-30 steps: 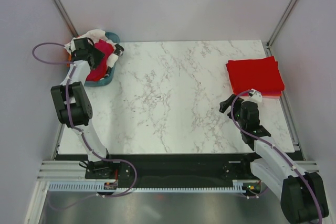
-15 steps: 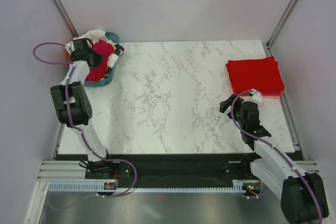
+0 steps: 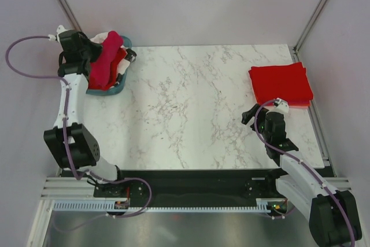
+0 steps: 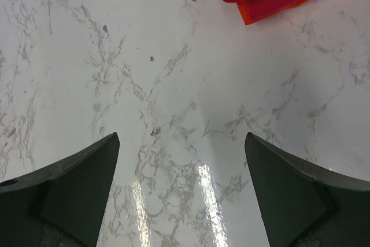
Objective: Fold and stack the t-shirts
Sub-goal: Grab the tshirt from the pile, then move the tshirt to the center of the board
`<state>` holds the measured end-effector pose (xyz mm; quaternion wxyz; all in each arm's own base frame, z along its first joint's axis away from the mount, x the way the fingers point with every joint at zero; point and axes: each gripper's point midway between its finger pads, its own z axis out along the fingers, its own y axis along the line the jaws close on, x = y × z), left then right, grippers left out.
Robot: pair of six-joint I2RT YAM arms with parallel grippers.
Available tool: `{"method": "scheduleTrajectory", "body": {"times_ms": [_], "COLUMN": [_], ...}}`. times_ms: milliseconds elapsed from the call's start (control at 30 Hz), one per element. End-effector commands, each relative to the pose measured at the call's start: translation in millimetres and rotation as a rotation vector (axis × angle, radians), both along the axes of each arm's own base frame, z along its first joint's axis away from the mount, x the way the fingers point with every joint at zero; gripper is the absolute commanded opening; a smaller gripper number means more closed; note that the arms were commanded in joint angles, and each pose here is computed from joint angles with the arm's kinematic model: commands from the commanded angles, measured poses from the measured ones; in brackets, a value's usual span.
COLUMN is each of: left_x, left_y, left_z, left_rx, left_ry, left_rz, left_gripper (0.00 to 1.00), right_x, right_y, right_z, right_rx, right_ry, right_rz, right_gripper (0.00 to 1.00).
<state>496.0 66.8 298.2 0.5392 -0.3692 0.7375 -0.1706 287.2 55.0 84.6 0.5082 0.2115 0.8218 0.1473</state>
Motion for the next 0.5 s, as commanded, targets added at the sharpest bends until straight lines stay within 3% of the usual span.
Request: {"method": "scheduleTrajectory", "body": {"times_ms": [0,100,233,333,467], "left_x": [-39.8,-82.2,-153.6,-200.4,-210.6], "left_y": [-34.3,-85.0,-200.2,-245.7,-254.7], "left_z": [107.4,156.3,204.0,236.7,226.6], "left_rx": [-0.084,-0.166,-0.339,-0.371,-0.355], "left_ry": [-0.251,-0.359,-0.496,-0.565,-0.545], "left_rz": [-0.084,-0.231,-0.554,-0.695,-0.746], "left_gripper": [0.02,0.02,0.02,0.02,0.02], "right_x": [3.8,4.3,4.9,4.3,2.3], "right_y": [2.2,1.4,-0.2,-0.8,-3.6], "right_z": [10.3,11.4,11.7,11.7,12.2], "right_rx": [0.011,0.008,0.004,0.004,0.001], "right_ry": [-0.038,-0.042,-0.039,-0.038,-0.041], "right_rz": [0.007,0.003,-0.005,-0.008,-0.022], "right_gripper": [0.98,0.98,0.98,0.98,0.98]}}
